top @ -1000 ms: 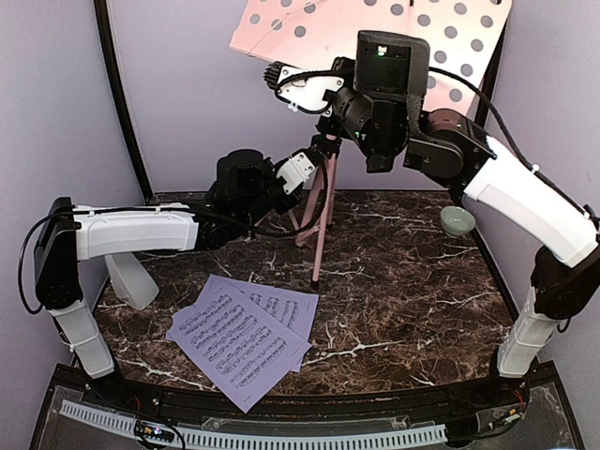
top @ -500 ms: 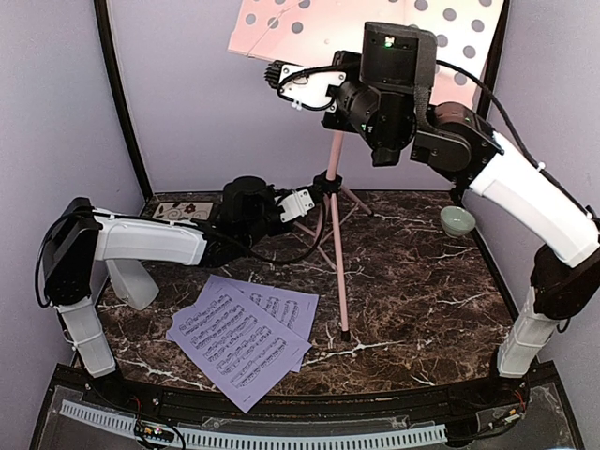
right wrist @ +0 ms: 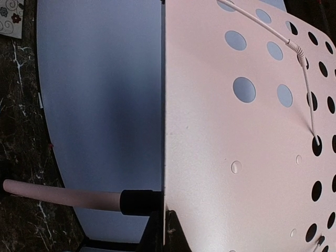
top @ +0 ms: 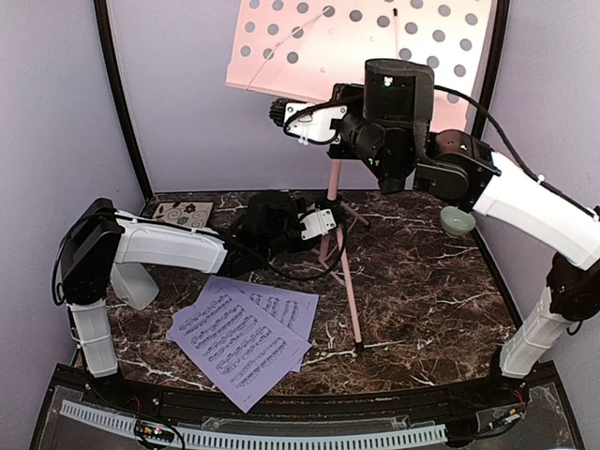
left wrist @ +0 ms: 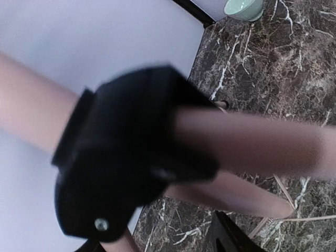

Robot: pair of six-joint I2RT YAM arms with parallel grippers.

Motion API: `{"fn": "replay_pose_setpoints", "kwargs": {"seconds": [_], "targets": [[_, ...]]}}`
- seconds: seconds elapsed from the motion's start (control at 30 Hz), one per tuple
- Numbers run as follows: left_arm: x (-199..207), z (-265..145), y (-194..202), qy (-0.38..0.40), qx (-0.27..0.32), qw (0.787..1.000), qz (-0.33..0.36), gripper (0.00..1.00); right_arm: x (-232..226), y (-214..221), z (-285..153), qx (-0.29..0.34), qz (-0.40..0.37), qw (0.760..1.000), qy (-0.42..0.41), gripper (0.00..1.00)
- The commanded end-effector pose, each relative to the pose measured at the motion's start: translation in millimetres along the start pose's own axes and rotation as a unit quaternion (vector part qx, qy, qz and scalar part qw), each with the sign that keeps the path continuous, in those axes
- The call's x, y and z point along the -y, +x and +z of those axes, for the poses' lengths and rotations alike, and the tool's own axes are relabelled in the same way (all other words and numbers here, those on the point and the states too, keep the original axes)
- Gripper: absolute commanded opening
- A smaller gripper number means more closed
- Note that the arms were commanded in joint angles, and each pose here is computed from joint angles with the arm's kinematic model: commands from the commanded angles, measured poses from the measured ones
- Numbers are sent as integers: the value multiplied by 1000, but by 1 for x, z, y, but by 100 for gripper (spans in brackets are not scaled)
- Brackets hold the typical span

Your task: Set up the instrument practice props

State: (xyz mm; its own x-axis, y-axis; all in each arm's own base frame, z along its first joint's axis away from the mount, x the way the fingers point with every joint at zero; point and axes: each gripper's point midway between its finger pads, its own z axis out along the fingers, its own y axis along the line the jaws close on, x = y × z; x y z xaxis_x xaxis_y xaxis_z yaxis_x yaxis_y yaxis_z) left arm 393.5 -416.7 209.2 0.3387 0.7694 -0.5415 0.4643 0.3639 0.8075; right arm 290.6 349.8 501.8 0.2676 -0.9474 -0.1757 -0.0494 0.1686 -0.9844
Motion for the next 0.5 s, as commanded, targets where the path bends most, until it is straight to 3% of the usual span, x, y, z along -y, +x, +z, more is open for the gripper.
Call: {"fn": "replay_pose_setpoints", "kwargs": {"seconds": [0.0, 0.2, 0.4, 0.43, 0.47], "targets": [[9, -19, -2, 27, 14, 998, -55, 67, 101, 24, -31, 50, 180, 972, 144, 0], [35, -21, 16, 62, -10, 992, -105, 73, 84, 21, -17, 36, 151, 975, 162, 0], [27, -23, 19, 56, -15, 985, -162, 76, 86, 13, -10, 42, 153, 972, 174, 0], [23, -24, 17, 58, -13, 983, -174, 77, 83, 10, -8, 45, 147, 973, 172, 2], [20, -24, 16, 60, -11, 981, -185, 77, 80, 7, -6, 48, 144, 974, 170, 11]]}}
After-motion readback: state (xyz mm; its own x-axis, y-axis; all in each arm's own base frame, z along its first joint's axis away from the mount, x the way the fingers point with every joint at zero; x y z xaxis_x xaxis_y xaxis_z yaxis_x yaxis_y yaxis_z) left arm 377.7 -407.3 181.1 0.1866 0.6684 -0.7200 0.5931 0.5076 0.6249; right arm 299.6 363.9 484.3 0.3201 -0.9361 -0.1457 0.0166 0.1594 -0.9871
